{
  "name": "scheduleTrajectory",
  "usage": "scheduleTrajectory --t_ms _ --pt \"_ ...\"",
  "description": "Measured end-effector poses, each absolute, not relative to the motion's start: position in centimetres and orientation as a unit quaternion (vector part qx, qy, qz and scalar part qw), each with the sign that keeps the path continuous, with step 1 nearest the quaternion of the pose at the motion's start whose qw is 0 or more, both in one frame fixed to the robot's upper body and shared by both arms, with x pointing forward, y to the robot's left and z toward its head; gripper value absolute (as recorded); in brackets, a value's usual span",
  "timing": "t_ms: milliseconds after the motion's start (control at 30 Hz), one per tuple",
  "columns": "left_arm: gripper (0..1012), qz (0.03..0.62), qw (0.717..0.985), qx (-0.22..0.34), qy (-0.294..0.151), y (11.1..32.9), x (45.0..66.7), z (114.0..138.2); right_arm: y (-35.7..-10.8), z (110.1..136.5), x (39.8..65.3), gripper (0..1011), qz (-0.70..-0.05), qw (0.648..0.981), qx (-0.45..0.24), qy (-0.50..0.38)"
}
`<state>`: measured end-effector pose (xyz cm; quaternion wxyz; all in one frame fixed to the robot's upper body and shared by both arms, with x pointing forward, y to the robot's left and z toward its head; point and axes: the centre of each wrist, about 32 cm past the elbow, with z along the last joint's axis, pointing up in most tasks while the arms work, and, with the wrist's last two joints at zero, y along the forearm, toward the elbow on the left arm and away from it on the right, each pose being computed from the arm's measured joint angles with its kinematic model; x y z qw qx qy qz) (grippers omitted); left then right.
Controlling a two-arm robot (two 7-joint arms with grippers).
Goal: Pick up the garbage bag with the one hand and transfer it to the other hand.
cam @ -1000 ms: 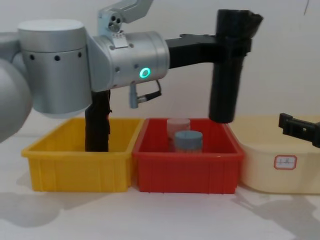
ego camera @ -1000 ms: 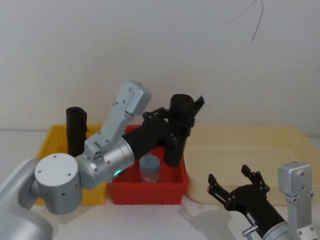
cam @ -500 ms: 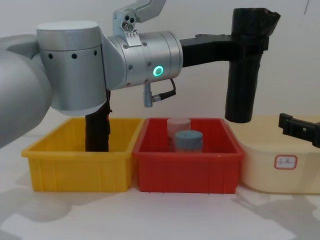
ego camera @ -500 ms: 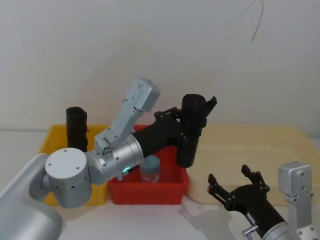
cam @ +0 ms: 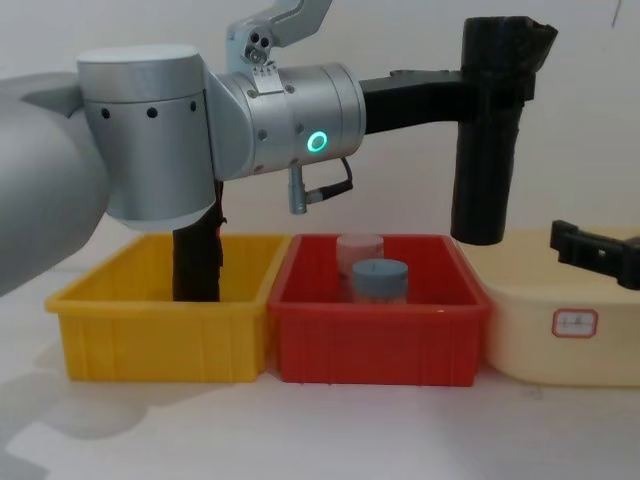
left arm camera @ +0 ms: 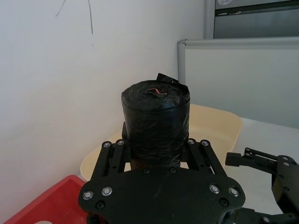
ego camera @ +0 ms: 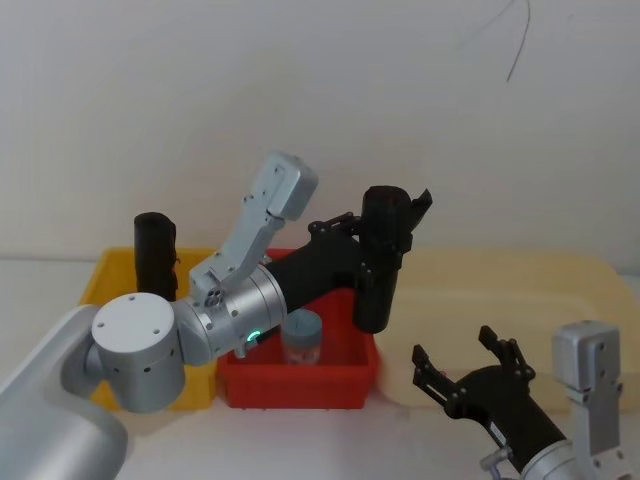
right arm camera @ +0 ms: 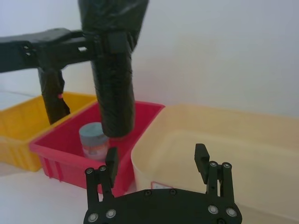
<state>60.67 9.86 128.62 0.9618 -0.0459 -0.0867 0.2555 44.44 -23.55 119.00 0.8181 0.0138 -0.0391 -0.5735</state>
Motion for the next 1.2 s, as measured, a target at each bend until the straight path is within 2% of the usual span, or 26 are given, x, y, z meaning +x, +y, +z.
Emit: scheduleTrajectory --t_ms 533,1200 --pt "517 0.255 0.962 -0.047 -0.084 9.9 60.8 128.6 -21.4 120.3 47.0 999 -0.535 0.841 0.036 -0.074" --pt "517 0.256 0.962 -0.047 -0.083 9.8 60.9 128.6 -19.9 120.6 49.5 1000 -0.515 0.852 0.047 -0.084"
